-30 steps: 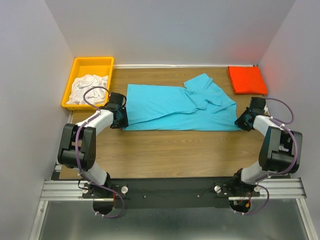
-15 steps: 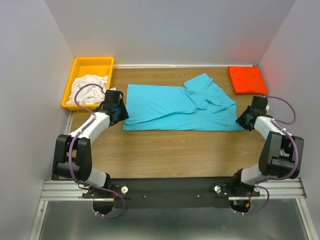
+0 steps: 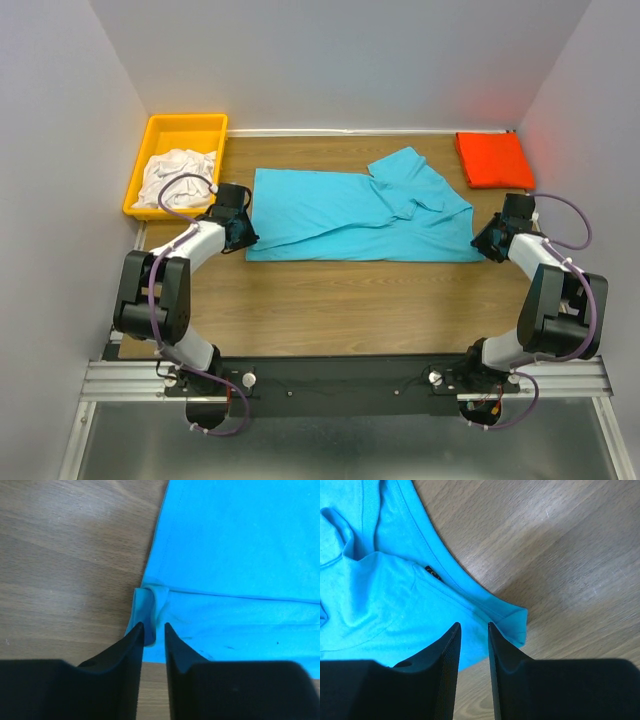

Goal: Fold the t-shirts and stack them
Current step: Fold the tshirt

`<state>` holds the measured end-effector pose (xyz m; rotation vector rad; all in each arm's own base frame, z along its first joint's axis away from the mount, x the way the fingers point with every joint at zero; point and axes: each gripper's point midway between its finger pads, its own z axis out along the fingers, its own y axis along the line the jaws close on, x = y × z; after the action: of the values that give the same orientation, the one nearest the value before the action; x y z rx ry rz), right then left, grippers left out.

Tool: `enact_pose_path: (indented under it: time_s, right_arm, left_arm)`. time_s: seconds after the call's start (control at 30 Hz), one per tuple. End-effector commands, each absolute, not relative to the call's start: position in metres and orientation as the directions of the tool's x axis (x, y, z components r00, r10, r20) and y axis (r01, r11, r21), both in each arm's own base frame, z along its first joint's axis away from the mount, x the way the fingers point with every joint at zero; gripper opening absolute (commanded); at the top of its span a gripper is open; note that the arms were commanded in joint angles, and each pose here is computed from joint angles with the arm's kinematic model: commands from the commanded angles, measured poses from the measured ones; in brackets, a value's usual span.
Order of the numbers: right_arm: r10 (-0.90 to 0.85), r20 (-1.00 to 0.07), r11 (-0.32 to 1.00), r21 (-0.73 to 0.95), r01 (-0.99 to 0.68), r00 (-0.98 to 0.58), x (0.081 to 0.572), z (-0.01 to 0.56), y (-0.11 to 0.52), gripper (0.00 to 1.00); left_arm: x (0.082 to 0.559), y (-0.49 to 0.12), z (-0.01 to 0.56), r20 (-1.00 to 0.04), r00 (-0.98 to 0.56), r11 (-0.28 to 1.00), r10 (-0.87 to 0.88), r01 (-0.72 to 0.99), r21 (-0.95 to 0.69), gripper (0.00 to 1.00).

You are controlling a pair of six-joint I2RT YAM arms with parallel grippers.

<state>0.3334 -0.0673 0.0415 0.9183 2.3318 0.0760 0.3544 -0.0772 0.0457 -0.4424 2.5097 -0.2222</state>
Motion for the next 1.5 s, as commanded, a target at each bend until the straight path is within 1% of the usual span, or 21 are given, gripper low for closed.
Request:
enact_pose_path:
  time_s: [0.0, 0.07, 0.1, 0.13, 0.5, 0.63, 0.73, 0.77, 0.83, 0.93, 1.0, 1.03, 1.07, 1.1, 1.23, 1.33, 1.47]
  right_arm:
    - [0.632, -0.529, 0.759, 0.275, 0.590, -0.567, 0.328, 0.045, -0.066, 0.35]
    - [0.632, -0.530, 0.759, 0.275, 0.590, -0.566, 0.329, 0.046, -0.066, 0.35]
    - [0.629, -0.532, 0.761, 0.274, 0.587, -0.567, 0.329, 0.046, -0.067, 0.35]
    - [0.629, -0.532, 0.761, 0.274, 0.587, -0.567, 0.329, 0.046, -0.067, 0.35]
    - [0.620, -0.514, 0.776, 0.287, 0.562, -0.593, 0.331, 0.043, -0.061, 0.35]
    - [0.613, -0.509, 0.784, 0.293, 0.548, -0.605, 0.334, 0.043, -0.059, 0.36]
    - [0.601, -0.510, 0.795, 0.304, 0.525, -0.615, 0.337, 0.045, -0.056, 0.38]
    - [0.598, -0.509, 0.798, 0.308, 0.518, -0.619, 0.338, 0.046, -0.055, 0.38]
    - [0.573, -0.516, 0.818, 0.311, 0.484, -0.637, 0.341, 0.049, -0.048, 0.38]
    - [0.523, -0.540, 0.852, 0.307, 0.424, -0.660, 0.348, 0.056, -0.036, 0.40]
    - [0.492, -0.567, 0.870, 0.306, 0.386, -0.660, 0.353, 0.067, -0.029, 0.41]
    - [0.479, -0.575, 0.878, 0.310, 0.365, -0.663, 0.356, 0.071, -0.023, 0.41]
    - [0.472, -0.583, 0.881, 0.314, 0.353, -0.661, 0.358, 0.075, -0.021, 0.41]
    - [0.464, -0.588, 0.886, 0.316, 0.340, -0.663, 0.358, 0.077, -0.018, 0.41]
    - [0.446, -0.602, 0.892, 0.361, 0.272, -0.662, 0.365, 0.093, -0.001, 0.42]
    - [0.418, -0.600, 0.899, 0.378, 0.220, -0.682, 0.367, 0.096, 0.016, 0.42]
    - [0.392, -0.578, 0.905, 0.382, 0.186, -0.716, 0.366, 0.087, 0.034, 0.43]
  left_arm:
    - [0.362, -0.078, 0.048, -0.523, -0.771, 0.930, -0.363, -0.260, -0.262, 0.20]
    - [0.367, -0.077, 0.050, -0.530, -0.768, 0.931, -0.359, -0.256, -0.259, 0.06]
    - [0.370, -0.078, 0.053, -0.537, -0.764, 0.932, -0.357, -0.253, -0.260, 0.05]
    - [0.374, -0.078, 0.055, -0.541, -0.762, 0.933, -0.356, -0.251, -0.259, 0.00]
    - [0.429, -0.072, 0.072, -0.579, -0.722, 0.923, -0.378, -0.243, -0.299, 0.00]
    - [0.440, -0.079, 0.055, -0.534, -0.752, 0.914, -0.387, -0.235, -0.332, 0.00]
    - [0.442, -0.080, 0.048, -0.503, -0.764, 0.901, -0.404, -0.238, -0.362, 0.03]
    - [0.442, -0.079, 0.046, -0.495, -0.766, 0.898, -0.409, -0.241, -0.369, 0.06]
    - [0.438, -0.079, 0.044, -0.482, -0.778, 0.898, -0.404, -0.235, -0.373, 0.16]
    - [0.429, -0.077, 0.050, -0.489, -0.779, 0.903, -0.393, -0.225, -0.367, 0.35]
    - [0.424, -0.074, 0.055, -0.502, -0.774, 0.908, -0.386, -0.220, -0.357, 0.40]
    - [0.423, -0.073, 0.067, -0.524, -0.760, 0.909, -0.384, -0.211, -0.360, 0.40]
    - [0.418, -0.073, 0.068, -0.524, -0.761, 0.911, -0.382, -0.213, -0.354, 0.40]
    - [0.414, -0.068, 0.071, -0.532, -0.756, 0.914, -0.382, -0.224, -0.339, 0.44]
    - [0.390, -0.060, 0.087, -0.566, -0.738, 0.924, -0.368, -0.222, -0.312, 0.44]
    - [0.375, -0.059, 0.089, -0.569, -0.739, 0.927, -0.360, -0.215, -0.308, 0.44]
    - [0.363, -0.058, 0.071, -0.543, -0.767, 0.934, -0.343, -0.216, -0.285, 0.44]
